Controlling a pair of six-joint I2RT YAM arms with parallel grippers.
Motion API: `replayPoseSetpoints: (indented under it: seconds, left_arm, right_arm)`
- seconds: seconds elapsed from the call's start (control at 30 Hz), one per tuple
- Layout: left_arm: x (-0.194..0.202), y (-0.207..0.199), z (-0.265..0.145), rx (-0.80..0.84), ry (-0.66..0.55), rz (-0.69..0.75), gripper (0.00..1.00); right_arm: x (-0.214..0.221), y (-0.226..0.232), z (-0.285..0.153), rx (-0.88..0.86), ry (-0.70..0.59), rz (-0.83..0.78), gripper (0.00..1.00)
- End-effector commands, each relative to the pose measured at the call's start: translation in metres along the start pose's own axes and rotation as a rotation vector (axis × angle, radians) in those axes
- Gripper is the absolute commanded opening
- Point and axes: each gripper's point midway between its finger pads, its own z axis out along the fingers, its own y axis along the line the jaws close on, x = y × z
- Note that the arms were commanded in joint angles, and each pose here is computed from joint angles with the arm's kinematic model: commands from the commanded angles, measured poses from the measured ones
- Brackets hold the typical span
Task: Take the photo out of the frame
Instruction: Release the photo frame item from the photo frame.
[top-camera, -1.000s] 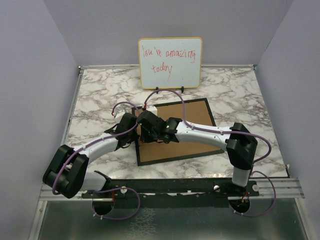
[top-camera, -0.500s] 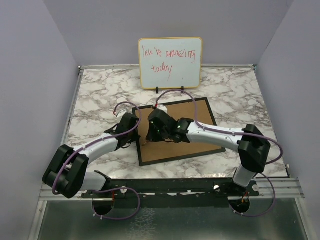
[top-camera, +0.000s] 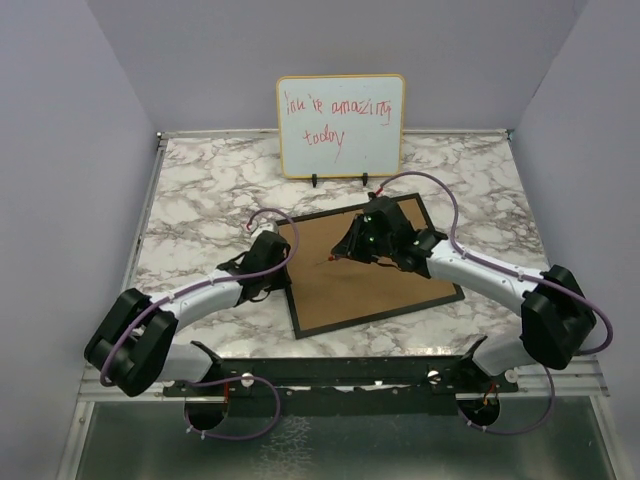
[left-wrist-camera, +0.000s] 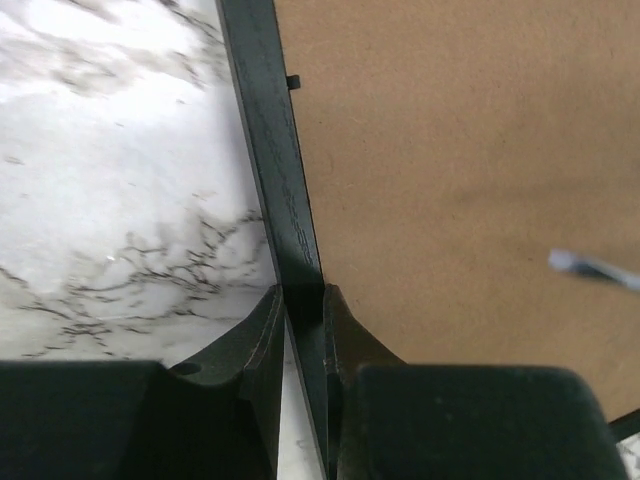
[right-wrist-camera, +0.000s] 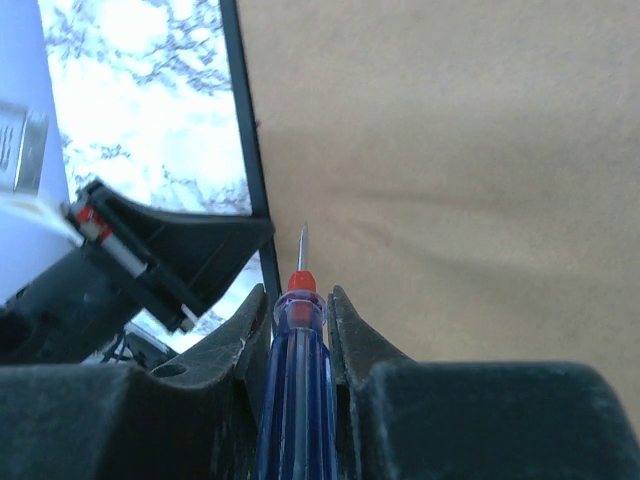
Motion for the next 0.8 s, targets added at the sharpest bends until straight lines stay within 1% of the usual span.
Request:
replayPoseSetpoints:
  seconds: [0.0,0.13,0.17,0.23,0.33,0.37,0.43,0.47,0.53,0.63,0.77]
  left_arm:
    - [0.038,-0.008,-0.004,0.056,0.113,0.082,0.00]
    - [0.040,0.004,-0.011,0.026,0.090,0.062,0.00]
    - [0.041,0.007,-0.012,0.012,0.087,0.055,0.04]
    - [0.039,0.008,-0.015,0.012,0.077,0.038,0.20]
    - [0.040,0.006,-0.017,0.027,0.070,0.010,0.31]
    - [0.043,0.007,-0.016,0.024,0.074,-0.002,0.33]
    - [0.048,0.008,-0.014,0.026,0.089,-0.025,0.33]
    - [0.051,0.008,-0.014,0.029,0.095,-0.038,0.35]
    - [0.056,0.009,-0.014,0.040,0.101,-0.061,0.44]
    - [0.055,0.004,-0.018,0.084,0.082,-0.091,0.53]
    - [0.061,0.006,-0.024,0.105,0.089,-0.108,0.54]
  right_arm:
    - [-0.007,0.004,0.000,-0.106,0.033,0.036,0.01]
    - [-0.010,0.009,0.008,-0.139,0.060,0.019,0.00]
    - [-0.011,0.011,0.010,-0.150,0.064,0.009,0.00]
    - [-0.012,0.018,0.016,-0.185,0.082,-0.019,0.00]
    - [-0.015,0.026,0.028,-0.210,0.104,-0.050,0.00]
    - [-0.016,0.025,0.034,-0.214,0.111,-0.052,0.00]
    - [-0.016,0.024,0.043,-0.233,0.122,-0.042,0.01]
    - [-0.014,0.024,0.049,-0.253,0.140,-0.034,0.00]
    - [-0.017,0.030,0.055,-0.317,0.148,-0.025,0.01]
    - [-0.016,0.029,0.065,-0.346,0.161,-0.016,0.00]
    - [-0.013,0.024,0.075,-0.365,0.180,-0.020,0.00]
